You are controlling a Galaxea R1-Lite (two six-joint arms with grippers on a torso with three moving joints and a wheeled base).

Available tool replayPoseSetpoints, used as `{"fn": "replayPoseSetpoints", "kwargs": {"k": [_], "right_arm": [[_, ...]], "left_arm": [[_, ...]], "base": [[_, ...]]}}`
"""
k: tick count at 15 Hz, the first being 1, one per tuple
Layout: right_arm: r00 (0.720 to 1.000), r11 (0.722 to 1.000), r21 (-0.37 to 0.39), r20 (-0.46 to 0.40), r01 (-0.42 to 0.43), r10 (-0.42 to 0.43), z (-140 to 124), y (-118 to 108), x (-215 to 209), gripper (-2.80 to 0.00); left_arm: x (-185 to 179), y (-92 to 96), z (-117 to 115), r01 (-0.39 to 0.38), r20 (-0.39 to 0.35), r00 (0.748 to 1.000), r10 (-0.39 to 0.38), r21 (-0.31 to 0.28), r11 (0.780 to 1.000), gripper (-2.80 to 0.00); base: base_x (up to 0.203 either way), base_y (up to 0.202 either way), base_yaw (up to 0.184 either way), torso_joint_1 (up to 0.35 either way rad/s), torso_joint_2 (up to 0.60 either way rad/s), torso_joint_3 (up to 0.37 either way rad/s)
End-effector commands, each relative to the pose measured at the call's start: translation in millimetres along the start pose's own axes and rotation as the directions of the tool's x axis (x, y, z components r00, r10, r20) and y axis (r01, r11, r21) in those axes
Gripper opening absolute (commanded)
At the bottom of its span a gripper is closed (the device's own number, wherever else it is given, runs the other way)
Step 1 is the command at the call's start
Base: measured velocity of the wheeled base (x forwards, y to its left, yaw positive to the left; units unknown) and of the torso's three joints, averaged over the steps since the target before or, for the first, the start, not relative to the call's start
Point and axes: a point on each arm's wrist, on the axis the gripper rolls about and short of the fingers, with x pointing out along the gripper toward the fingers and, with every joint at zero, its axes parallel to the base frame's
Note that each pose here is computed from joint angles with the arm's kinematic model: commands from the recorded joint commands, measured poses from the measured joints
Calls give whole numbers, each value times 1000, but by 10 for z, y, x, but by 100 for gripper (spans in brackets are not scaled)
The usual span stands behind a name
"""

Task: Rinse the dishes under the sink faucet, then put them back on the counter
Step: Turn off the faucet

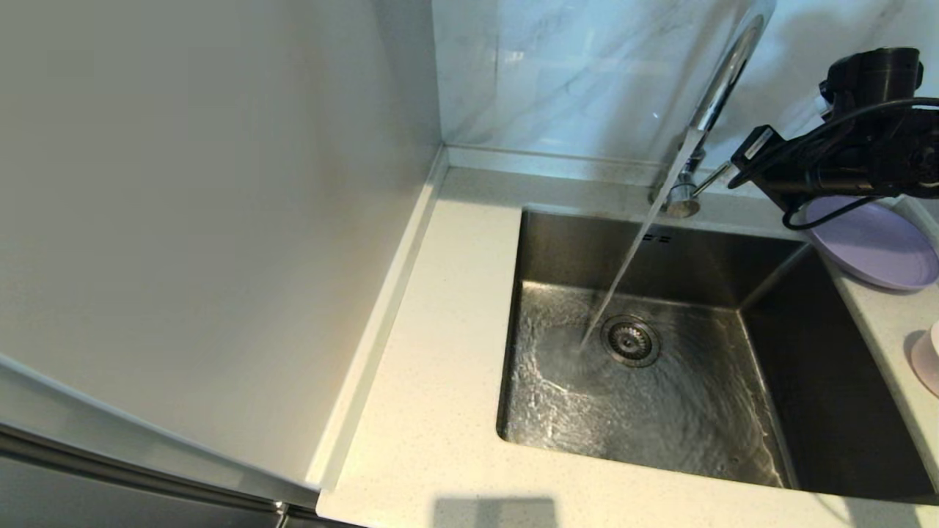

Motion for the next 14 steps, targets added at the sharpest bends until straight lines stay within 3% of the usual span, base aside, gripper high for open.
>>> {"fn": "replayPoseSetpoints", "kwargs": {"k": [1,4,9,14], "right_arm": [[999,999,2,3,46,-46,-26,-57,22,-280],[996,995,-44,-20,85,-86,-56,-177,-21,-280],[995,997,-68,-102,-28,21,-64,-156,-153,-280],[992,994,-92,-115,-63,53,-62,-130,-144,-280]], "left_arm": [[0,0,0,0,0,1000,0,0,1000,-280],[0,0,0,0,0,1000,0,0,1000,-280],[0,0,0,0,0,1000,0,0,1000,-280],[0,0,0,0,0,1000,0,0,1000,-280]], "base": [[0,0,0,0,0,0],[0,0,0,0,0,0],[0,0,0,0,0,0],[0,0,0,0,0,0]]}}
